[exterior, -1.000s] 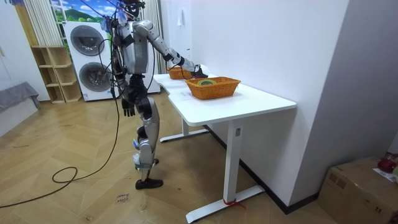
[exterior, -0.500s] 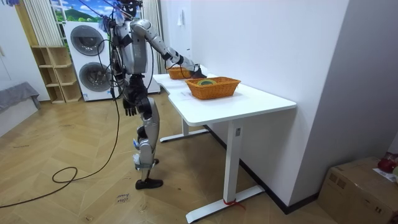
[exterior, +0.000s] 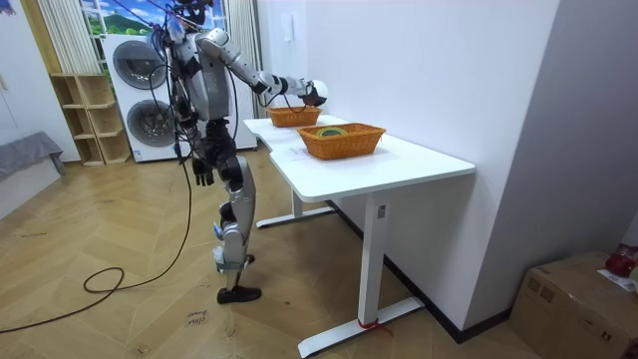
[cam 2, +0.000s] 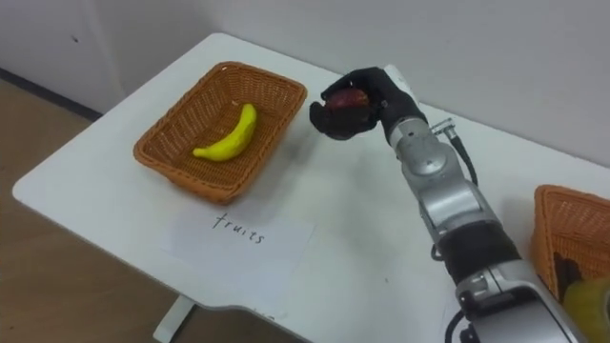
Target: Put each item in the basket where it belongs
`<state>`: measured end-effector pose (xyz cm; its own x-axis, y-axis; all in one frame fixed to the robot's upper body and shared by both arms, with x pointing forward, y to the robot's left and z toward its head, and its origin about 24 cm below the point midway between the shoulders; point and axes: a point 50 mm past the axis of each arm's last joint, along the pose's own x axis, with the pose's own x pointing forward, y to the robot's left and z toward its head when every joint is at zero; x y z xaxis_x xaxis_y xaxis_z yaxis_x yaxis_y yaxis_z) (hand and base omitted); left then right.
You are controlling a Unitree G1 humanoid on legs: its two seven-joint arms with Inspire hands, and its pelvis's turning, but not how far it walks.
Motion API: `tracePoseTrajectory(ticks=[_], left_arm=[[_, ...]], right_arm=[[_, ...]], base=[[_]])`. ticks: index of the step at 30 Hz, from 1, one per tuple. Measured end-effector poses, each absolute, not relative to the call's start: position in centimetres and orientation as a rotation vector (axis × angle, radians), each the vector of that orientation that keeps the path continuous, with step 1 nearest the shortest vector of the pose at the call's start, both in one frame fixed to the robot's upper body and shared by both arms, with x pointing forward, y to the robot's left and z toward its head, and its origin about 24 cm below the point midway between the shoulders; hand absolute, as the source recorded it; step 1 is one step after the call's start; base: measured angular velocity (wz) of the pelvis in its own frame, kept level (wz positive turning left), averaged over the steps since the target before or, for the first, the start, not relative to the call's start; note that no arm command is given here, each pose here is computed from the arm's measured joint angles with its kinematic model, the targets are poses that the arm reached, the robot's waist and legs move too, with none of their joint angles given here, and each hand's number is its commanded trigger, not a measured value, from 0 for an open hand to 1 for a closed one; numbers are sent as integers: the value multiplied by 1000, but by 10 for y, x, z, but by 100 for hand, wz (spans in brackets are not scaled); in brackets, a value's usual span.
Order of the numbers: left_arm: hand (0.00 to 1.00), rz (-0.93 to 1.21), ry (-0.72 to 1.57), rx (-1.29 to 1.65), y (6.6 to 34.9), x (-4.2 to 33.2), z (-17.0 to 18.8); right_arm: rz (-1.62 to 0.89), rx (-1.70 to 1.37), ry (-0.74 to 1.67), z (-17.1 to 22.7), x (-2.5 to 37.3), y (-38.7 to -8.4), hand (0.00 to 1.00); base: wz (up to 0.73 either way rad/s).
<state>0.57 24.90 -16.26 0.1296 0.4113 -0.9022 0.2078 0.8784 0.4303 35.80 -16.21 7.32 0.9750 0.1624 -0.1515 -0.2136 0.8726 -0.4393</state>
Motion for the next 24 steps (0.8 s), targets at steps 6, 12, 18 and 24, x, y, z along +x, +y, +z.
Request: tracePoseTrajectory(ticks=[6, 12, 18, 24], left_arm=[[0, 162, 1469, 504, 248, 1, -163], [0, 141, 1478, 480, 245, -1, -164], [0, 117, 1491, 456, 244, -2, -165], [0, 119, 1477, 458, 244, 3, -164]], right_arm=[[214, -443, 52, 86, 358, -154, 100], [225, -405, 45, 87, 358, -149, 100], [224, -406, 47, 87, 358, -149, 100], [219, -409, 57, 86, 358, -149, 100]], base=[[3], [2], [4], [7]])
